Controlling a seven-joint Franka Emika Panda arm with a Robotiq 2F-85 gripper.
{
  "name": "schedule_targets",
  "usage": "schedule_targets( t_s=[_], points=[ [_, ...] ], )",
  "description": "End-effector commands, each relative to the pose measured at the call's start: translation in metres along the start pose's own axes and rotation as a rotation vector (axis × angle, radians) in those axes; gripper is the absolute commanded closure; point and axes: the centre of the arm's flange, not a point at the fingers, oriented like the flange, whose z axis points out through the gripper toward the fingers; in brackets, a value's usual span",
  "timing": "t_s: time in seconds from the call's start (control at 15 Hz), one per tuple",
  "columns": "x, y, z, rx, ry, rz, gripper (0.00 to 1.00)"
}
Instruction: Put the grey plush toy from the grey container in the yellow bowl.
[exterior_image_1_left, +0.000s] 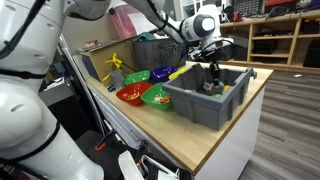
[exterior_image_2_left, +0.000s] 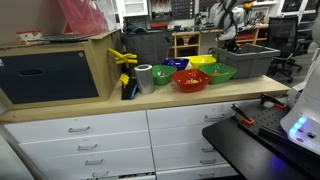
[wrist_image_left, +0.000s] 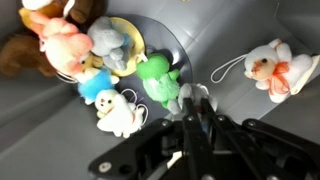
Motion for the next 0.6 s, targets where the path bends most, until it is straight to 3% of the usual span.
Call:
schedule_targets(
  t_s=[0.0,0.53],
  points=[
    [-0.018,0.018,-0.052,-0.043,-0.022,-0.007,0.97],
    [-0.05,0.017,-0.116,-0.051,-0.101,-0.047,0.97]
  ],
)
